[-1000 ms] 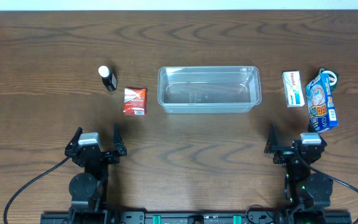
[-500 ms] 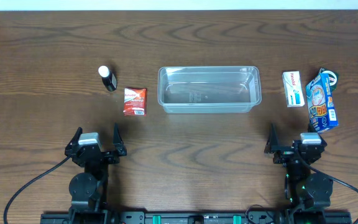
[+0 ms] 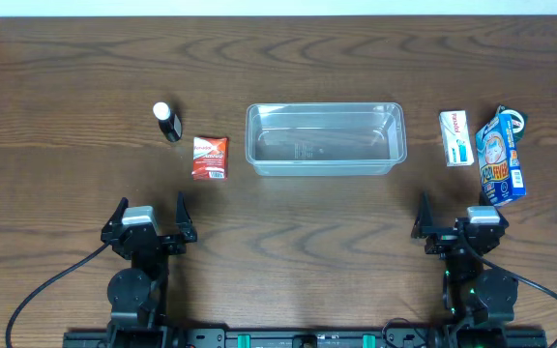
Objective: Pack container
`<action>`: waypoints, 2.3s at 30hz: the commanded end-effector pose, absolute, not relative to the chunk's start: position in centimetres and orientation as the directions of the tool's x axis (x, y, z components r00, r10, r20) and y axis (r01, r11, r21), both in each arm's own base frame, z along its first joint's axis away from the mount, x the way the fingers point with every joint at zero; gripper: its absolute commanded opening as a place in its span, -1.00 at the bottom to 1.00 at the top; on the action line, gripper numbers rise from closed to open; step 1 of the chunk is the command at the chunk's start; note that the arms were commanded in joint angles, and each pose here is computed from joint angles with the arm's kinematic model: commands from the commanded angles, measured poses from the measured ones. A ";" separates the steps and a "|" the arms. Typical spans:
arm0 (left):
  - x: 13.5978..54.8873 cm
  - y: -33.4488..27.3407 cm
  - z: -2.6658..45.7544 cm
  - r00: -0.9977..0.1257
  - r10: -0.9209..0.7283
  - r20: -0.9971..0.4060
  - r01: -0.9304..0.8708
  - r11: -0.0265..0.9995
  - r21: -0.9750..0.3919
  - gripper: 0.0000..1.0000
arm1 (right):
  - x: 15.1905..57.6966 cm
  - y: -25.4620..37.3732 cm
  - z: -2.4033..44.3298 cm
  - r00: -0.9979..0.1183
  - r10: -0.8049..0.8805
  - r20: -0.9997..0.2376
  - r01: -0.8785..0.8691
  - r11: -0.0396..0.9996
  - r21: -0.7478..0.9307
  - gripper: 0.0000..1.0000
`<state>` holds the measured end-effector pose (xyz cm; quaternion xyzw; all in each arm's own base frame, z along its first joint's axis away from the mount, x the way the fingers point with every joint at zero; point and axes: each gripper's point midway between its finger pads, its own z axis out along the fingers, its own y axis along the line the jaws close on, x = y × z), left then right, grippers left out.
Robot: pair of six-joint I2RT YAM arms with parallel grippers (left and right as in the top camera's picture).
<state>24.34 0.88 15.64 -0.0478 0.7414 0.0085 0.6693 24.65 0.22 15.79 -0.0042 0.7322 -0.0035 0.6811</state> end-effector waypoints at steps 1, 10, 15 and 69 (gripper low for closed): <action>24.4 1.0 13.8 -0.144 -0.048 -0.988 -0.085 0.996 -0.036 0.96 | 24.6 -0.1 15.7 -0.073 -0.018 -0.997 0.012 1.000 -0.019 0.99; 24.4 1.0 13.8 -0.144 -0.048 -0.988 -0.085 0.996 -0.036 0.96 | 24.6 -0.1 15.7 -0.073 -0.018 -0.997 0.012 1.000 -0.019 0.98; 24.4 0.9 13.8 -0.144 -0.048 -0.988 -0.085 0.996 -0.036 0.96 | 24.6 -0.1 15.7 -0.073 -0.018 -0.997 0.012 1.000 -0.019 0.99; 24.4 1.2 14.6 -0.112 -0.049 -0.992 -0.096 0.995 -0.038 0.96 | 24.6 -0.1 15.7 -0.073 -0.018 -0.997 0.012 1.000 -0.019 0.99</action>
